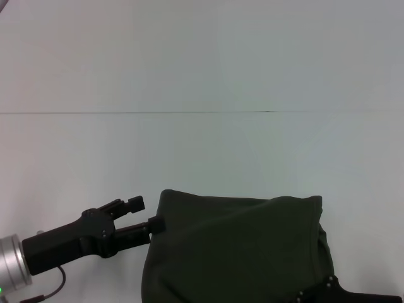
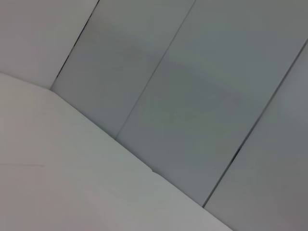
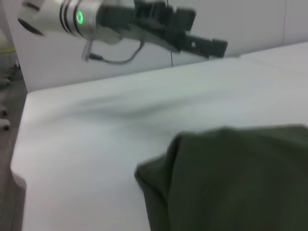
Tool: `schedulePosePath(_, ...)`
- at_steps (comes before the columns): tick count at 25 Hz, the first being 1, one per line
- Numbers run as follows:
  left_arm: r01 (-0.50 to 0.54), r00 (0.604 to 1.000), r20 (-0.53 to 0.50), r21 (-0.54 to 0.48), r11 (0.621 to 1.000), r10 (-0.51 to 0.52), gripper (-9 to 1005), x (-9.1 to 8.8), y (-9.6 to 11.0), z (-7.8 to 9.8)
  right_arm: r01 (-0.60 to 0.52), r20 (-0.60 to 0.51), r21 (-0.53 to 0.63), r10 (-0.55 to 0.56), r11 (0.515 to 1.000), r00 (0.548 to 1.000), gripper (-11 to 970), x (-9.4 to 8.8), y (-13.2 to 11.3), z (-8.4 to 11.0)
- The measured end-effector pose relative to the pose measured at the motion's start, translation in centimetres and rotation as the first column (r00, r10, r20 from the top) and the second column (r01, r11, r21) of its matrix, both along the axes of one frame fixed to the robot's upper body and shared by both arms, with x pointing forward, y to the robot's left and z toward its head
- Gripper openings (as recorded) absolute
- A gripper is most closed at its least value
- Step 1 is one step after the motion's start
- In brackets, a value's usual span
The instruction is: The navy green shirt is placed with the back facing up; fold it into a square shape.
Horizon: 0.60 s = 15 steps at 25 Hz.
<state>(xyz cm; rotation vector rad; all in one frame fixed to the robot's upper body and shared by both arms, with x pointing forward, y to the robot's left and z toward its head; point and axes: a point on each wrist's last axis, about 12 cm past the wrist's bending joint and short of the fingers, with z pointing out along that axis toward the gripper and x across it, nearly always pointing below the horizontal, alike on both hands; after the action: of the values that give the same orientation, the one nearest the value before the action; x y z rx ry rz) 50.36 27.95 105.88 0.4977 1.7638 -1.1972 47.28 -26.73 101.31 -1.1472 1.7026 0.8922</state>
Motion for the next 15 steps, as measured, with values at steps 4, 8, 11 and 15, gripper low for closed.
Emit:
schedulePosePath(4, -0.008, 0.999, -0.053, -0.016, 1.000, 0.007, 933, 0.1, 0.1, 0.0, 0.031, 0.007, 0.091, -0.032, 0.995, 0.999, 4, 0.1, -0.6, 1.2)
schedulePosePath(8, -0.036, 0.966, -0.259, -0.056, 0.998, 0.021, 933, 1.3, 0.7, 0.5, 0.106, -0.011, 0.197, -0.106, 0.975, 0.994, 7, 0.7, -1.5, 2.6)
schedulePosePath(11, -0.074, 0.885, -0.463, -0.047, 0.996, 0.044, 932, 3.0, 1.1, 1.0, 0.118, -0.037, 0.202, -0.113, 0.972, 0.993, 9, 1.1, -1.6, 3.0)
schedulePosePath(15, -0.135, 0.747, -0.654, 0.030, 0.990, 0.121, 931, 5.2, 1.6, 1.4, 0.066, -0.021, 0.146, -0.064, 0.987, 0.998, 171, 1.1, -1.1, 2.7)
